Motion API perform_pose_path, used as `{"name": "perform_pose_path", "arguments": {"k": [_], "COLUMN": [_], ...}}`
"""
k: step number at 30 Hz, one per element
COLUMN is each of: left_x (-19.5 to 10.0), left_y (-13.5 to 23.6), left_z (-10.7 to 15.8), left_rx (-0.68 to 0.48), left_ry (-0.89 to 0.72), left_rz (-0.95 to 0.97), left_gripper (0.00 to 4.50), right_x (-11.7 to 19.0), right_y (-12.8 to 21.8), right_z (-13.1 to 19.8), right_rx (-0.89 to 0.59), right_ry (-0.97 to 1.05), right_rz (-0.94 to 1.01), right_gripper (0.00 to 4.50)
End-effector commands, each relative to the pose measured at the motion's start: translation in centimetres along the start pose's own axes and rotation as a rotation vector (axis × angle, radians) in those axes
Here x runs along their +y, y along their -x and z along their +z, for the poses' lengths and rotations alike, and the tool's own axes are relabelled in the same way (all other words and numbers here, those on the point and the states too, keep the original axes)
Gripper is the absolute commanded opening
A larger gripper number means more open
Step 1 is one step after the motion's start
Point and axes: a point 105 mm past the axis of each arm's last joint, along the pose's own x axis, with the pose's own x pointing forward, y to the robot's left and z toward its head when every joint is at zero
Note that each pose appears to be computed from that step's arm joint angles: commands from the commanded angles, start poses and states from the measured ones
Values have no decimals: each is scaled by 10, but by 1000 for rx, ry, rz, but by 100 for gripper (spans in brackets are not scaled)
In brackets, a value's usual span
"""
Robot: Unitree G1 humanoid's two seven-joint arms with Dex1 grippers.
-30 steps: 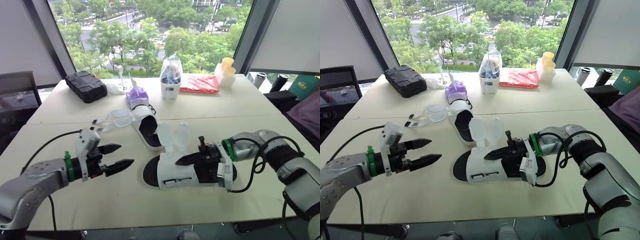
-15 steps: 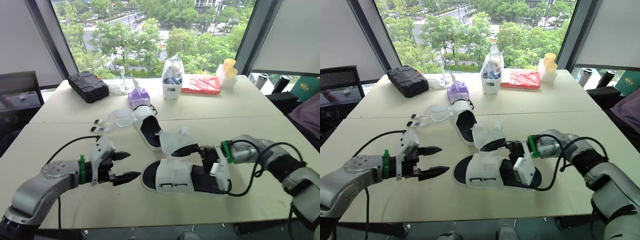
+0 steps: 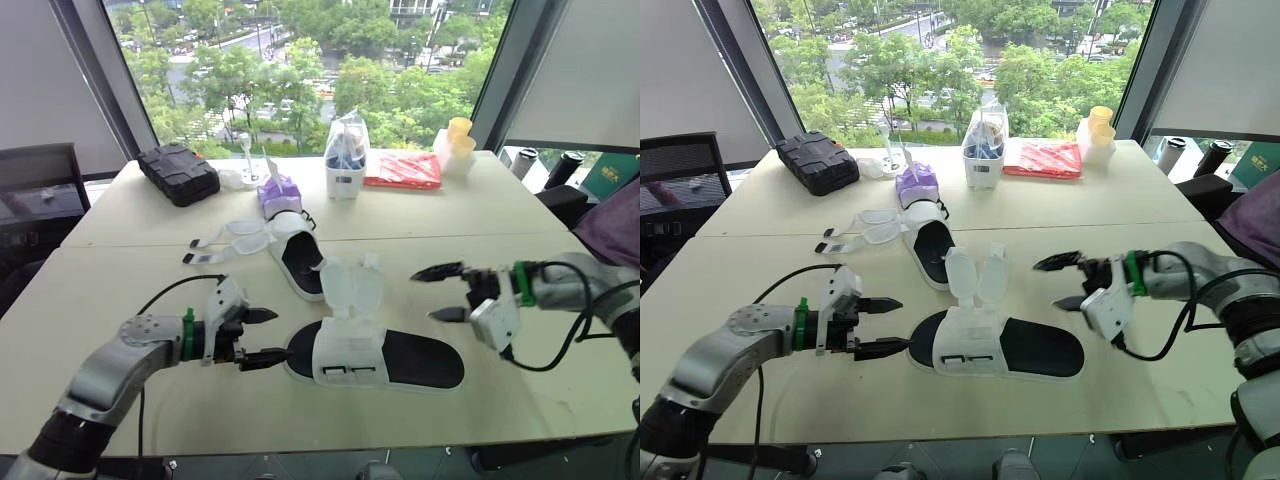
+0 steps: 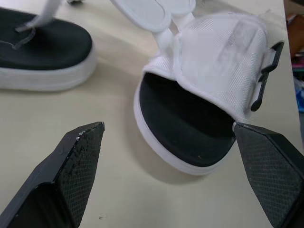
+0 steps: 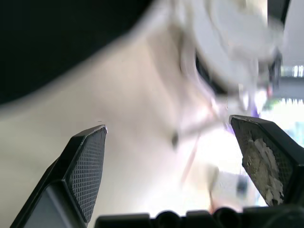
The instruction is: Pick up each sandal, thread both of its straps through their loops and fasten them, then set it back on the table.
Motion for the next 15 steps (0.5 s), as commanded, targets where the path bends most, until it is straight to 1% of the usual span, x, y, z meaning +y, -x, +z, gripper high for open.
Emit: {"name": "perform_pose_path", "arguments": {"k": [1, 4, 6, 7, 8, 9, 10, 12, 13, 14, 15], "left_x": [0, -1, -3, -4, -6, -8, -10, -14, -16, -16, -17], "left_y": [-10, -20, -23, -27, -32, -35, -38, -39, -41, -42, -42], "left_z": [5, 2, 0, -2, -5, -8, -11, -15, -15, -15, -15], "left_rx": [2, 15, 21, 36, 53, 73, 87, 112, 114, 115, 114], "left_ry": [-61, -73, -75, -83, -90, -94, -98, -107, -116, -122, -126], "left_rz": [-40, -73, -95, -107, -120, -135, -146, -167, -170, -172, -172], "left_gripper": [272, 106, 10, 4, 4, 4, 4, 4, 4, 4, 4], "right_x": [-20, -29, -32, -43, -52, -57, -57, -54, -54, -54, -55], "right_y": [17, 26, 30, 30, 30, 28, 22, 11, 2, -3, -5], "right_z": [-25, -49, -58, -69, -80, -86, -85, -68, -52, -39, -29], "right_rx": [133, 246, 275, 296, 287, 234, 150, 0, -86, -137, -161], "right_ry": [-38, -202, -281, -433, -641, -880, -1117, -1537, -1731, -1850, -1916], "right_rz": [-117, -239, -284, -377, -473, -539, -554, -461, -364, -287, -240], "right_gripper": [450, 450, 450, 450, 450, 450, 450, 450, 450, 450, 450]}}
